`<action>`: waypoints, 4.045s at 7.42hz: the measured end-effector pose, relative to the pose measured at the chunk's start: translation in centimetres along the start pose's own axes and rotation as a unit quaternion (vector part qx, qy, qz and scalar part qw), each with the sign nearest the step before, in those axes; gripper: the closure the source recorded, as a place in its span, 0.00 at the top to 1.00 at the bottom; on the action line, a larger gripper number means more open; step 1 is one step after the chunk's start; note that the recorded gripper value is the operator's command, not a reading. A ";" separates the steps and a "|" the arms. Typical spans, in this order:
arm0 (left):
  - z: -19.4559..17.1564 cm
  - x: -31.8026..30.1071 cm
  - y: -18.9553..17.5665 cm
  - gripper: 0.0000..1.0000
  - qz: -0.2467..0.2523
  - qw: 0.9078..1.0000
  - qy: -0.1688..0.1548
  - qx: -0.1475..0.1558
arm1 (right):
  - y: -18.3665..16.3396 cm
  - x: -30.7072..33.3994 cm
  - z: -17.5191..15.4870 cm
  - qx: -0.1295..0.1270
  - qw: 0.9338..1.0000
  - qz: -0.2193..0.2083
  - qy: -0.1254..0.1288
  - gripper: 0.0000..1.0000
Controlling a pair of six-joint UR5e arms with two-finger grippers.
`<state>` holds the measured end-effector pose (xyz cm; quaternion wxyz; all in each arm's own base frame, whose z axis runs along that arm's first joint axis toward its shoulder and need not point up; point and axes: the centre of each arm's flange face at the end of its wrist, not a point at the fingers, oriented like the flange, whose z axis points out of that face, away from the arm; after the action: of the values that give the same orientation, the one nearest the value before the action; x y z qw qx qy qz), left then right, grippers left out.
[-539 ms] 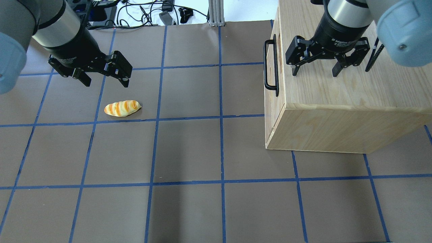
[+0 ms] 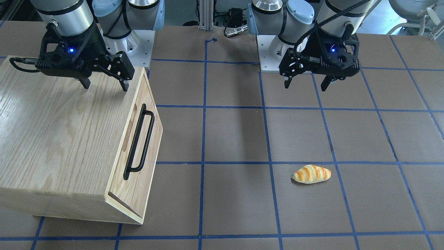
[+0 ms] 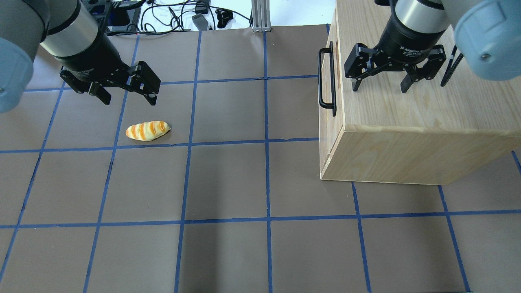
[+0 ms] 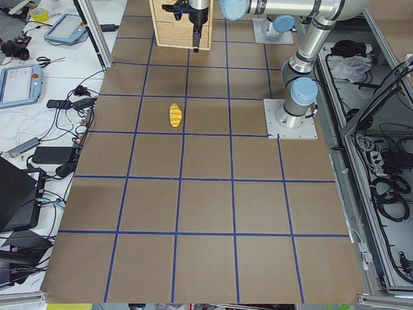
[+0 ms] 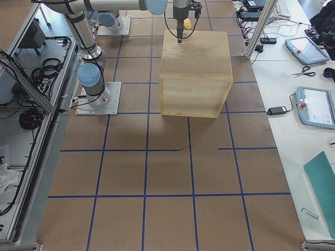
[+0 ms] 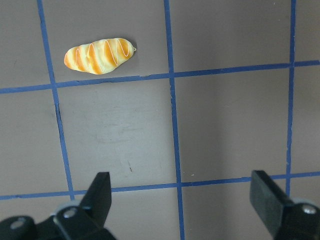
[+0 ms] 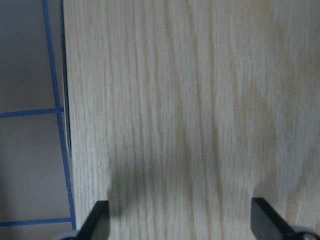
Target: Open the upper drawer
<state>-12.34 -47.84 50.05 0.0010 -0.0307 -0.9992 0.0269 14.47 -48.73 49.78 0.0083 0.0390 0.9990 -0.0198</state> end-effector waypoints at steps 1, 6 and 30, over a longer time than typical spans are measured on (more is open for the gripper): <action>0.0 -0.3 -0.1 1.00 -0.006 1.000 0.001 0.000 | 0.0 0.0 0.0 0.000 1.000 0.000 0.000 1.00; 1.2 -2.2 -1.3 1.00 -0.023 1.000 -0.002 -0.009 | 0.0 0.0 0.0 0.000 1.000 0.000 0.000 1.00; 9.8 30.5 -11.0 1.00 -0.080 0.990 0.113 0.009 | 0.0 0.0 0.0 0.000 1.000 0.000 0.000 1.00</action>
<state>-43.50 -57.42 40.85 0.1165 0.0468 -0.9916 0.0318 14.47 -48.73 49.79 0.0084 0.0391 0.9990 -0.0198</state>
